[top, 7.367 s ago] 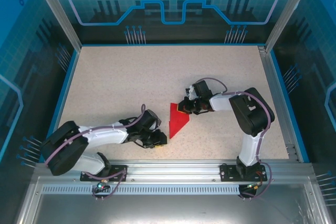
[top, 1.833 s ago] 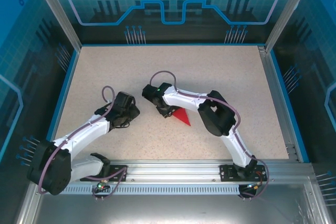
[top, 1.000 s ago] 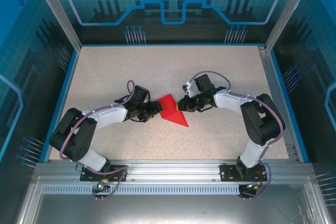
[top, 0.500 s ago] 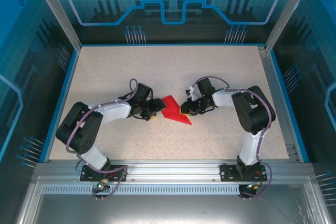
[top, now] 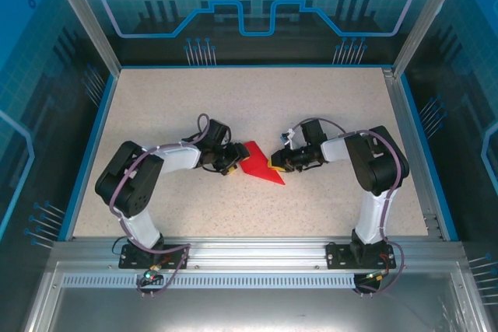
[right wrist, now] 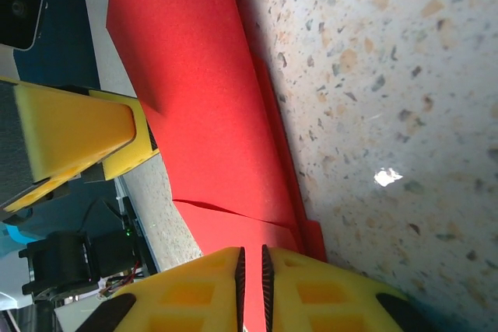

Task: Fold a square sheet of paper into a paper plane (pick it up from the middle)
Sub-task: Fold the wing for the fifth time at the center of the table.

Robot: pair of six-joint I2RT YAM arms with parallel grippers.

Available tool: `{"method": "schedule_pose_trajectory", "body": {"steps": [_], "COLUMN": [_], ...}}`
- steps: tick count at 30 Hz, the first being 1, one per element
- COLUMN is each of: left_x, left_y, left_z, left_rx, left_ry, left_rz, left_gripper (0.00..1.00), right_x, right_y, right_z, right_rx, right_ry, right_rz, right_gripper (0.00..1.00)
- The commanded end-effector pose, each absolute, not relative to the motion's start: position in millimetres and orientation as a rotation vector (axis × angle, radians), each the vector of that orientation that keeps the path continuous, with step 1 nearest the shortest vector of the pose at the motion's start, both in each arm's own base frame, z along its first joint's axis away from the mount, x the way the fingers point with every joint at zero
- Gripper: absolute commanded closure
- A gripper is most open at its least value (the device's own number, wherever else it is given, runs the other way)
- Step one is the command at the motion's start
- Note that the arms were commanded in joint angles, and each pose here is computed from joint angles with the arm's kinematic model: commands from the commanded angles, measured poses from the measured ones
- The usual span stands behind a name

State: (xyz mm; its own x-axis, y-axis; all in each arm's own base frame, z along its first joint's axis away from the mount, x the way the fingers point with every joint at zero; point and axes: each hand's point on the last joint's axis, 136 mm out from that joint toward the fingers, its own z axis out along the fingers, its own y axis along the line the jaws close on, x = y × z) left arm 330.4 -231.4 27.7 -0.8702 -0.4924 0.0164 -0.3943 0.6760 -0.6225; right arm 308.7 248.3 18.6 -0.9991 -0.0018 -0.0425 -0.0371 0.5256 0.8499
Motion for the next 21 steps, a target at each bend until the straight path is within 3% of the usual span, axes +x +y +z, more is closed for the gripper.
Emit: {"method": "schedule_pose_trajectory", "body": {"steps": [1, 16, 21], "left_x": [344.9, 355.5, 359.9], "left_y": [-253.9, -252.1, -247.7], "left_z": [36.1, 49.8, 52.4], "left_rx": [-0.68, -0.674, -0.689], "left_ry": [2.686, 2.634, 2.63], "left_rz": [-1.098, -1.142, -1.138], "left_gripper": [0.45, 0.7, 0.87], "right_x": [293.0, 294.5, 301.2], "right_y": [226.8, 230.2, 233.5], "right_z": [-22.3, -18.6, -1.9], "right_rx": [0.142, 0.108, 0.039], "right_ry": [2.874, 2.873, 2.827], "right_rz": [1.386, 1.372, 1.358], "right_gripper": [0.82, 0.79, 0.76]}}
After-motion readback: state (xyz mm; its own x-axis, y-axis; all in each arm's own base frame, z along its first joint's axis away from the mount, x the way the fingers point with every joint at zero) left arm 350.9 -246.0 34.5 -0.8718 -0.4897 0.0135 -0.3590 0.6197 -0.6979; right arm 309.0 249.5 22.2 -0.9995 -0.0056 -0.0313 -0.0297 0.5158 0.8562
